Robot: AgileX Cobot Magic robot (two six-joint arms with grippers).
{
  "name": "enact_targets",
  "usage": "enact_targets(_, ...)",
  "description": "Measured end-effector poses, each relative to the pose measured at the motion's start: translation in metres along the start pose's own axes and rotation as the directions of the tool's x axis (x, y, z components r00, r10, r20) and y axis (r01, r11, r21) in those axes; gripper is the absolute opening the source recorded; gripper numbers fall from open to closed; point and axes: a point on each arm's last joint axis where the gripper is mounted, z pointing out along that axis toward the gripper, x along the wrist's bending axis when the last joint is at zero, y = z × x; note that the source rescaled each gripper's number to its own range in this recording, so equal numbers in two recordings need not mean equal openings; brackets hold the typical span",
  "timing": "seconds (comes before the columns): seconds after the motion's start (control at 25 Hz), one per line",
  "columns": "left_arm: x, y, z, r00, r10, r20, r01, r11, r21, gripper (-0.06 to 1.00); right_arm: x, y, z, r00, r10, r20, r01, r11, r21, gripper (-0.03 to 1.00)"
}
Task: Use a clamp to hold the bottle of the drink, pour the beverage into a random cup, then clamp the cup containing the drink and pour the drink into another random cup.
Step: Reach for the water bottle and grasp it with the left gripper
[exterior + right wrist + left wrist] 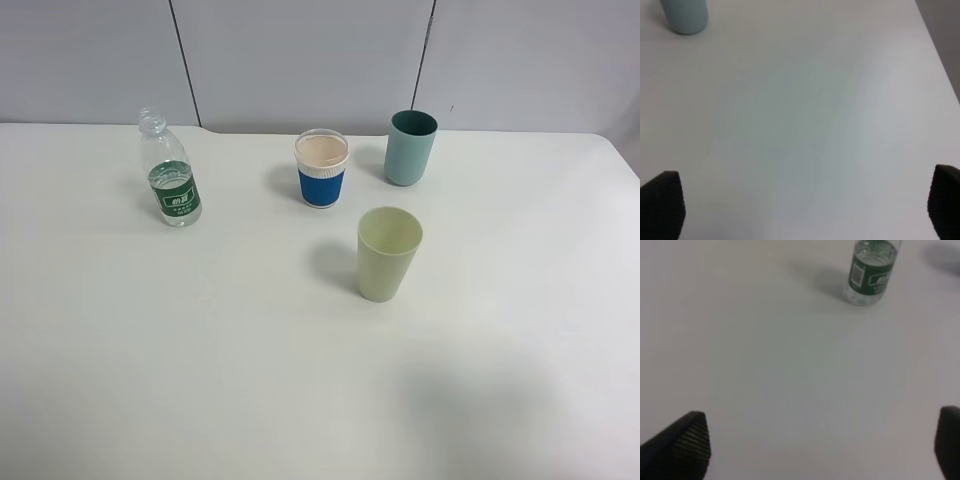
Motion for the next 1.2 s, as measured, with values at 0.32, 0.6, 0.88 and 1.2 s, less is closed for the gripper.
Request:
enact_targets(0.32, 0.0000, 0.0000, 0.0000, 1.000, 0.000, 0.000, 0.000, 1.000, 0.000, 0.78, 0.0000, 0.0000, 0.0000, 1.000, 0.000, 0.000, 0.000, 1.000, 0.000, 1.00)
enact_targets(0.6, 0.0000, 0.0000, 0.0000, 1.000, 0.000, 0.000, 0.000, 1.000, 0.000, 0.78, 0.0000, 0.0000, 0.0000, 1.000, 0.000, 0.000, 0.000, 1.000, 0.000, 1.00)
enact_targets(0.88, 0.0000, 0.0000, 0.0000, 1.000, 0.000, 0.000, 0.000, 1.000, 0.000, 0.78, 0.0000, 0.0000, 0.0000, 1.000, 0.000, 0.000, 0.000, 1.000, 0.000, 1.00)
enact_targets(1.2, 0.0000, 0.0000, 0.0000, 1.000, 0.000, 0.000, 0.000, 1.000, 0.000, 0.78, 0.0000, 0.0000, 0.0000, 1.000, 0.000, 0.000, 0.000, 1.000, 0.000, 1.00)
